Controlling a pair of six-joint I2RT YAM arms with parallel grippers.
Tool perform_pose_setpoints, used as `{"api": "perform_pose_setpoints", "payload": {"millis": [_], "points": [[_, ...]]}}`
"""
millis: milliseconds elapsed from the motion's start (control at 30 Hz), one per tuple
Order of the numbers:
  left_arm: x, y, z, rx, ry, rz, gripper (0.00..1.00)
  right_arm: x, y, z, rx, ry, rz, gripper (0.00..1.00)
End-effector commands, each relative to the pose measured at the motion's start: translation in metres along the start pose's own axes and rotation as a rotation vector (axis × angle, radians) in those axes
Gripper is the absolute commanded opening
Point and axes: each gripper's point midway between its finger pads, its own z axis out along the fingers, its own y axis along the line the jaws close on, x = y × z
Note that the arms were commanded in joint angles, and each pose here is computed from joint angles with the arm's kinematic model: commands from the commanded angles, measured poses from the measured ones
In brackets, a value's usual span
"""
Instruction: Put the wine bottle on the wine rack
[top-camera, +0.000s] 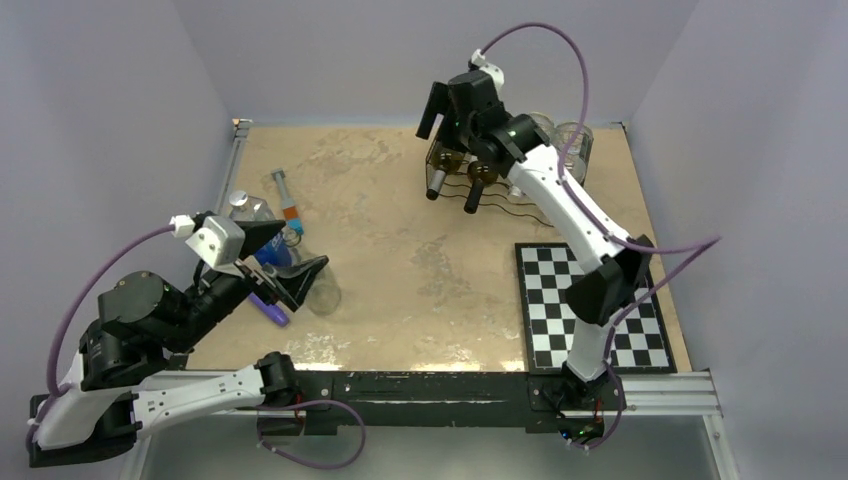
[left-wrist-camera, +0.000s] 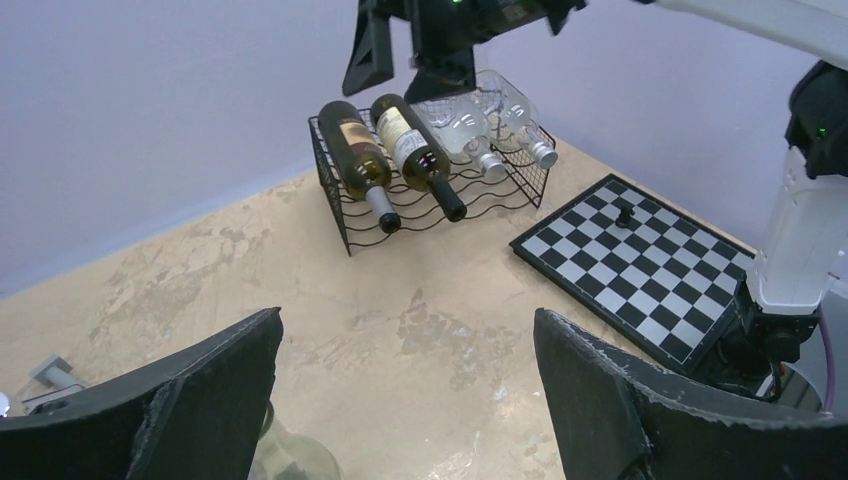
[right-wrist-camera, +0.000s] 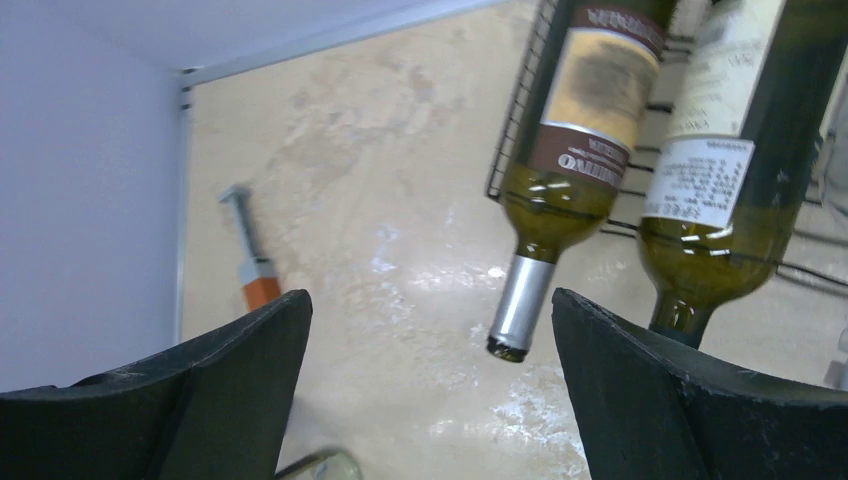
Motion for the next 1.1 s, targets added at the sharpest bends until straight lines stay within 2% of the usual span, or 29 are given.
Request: {"api": "perform_pose_setpoints", "payload": {"millis": [0,100,267,367,500,667,800,1067], "points": [[-0.016,0.01,-0.016,-0.021,-0.041,-0.037,0.99,-0.018,0.049,-0.062,-0.257,-0.051,-0.172,0.95],[-0.021,0.011,-0.022,-0.012,-0.048,-0.047,0.99,0.0,0.087,-0.102,-0.485,-0.017,-0.352,0.95],[-0.037,0.012,-0.036,0.022,-0.076,-0.053,0.99,0.062,0.136,-0.17,-0.808,0.019,-0.666,0.97],[-0.051,0.012,-0.049,0.059,-0.111,-0.055,0.99,0.1,0.156,-0.2,-0.977,0.083,-0.724,0.98],[-0.067,0.014,-0.066,0.095,-0.158,-0.068,0.99,0.136,0.173,-0.223,-1.096,0.119,-0.757,0.98],[-0.074,0.022,-0.08,0.088,-0.191,-0.091,0.99,0.171,0.195,-0.233,-1.156,0.117,-0.787,0.98],[-0.073,0.025,-0.085,0.079,-0.202,-0.1,0.99,0.187,0.216,-0.209,-1.102,0.116,-0.73,0.89],[-0.068,0.028,-0.088,0.075,-0.191,-0.104,0.99,0.217,0.24,-0.176,-1.028,0.071,-0.754,0.87]]}}
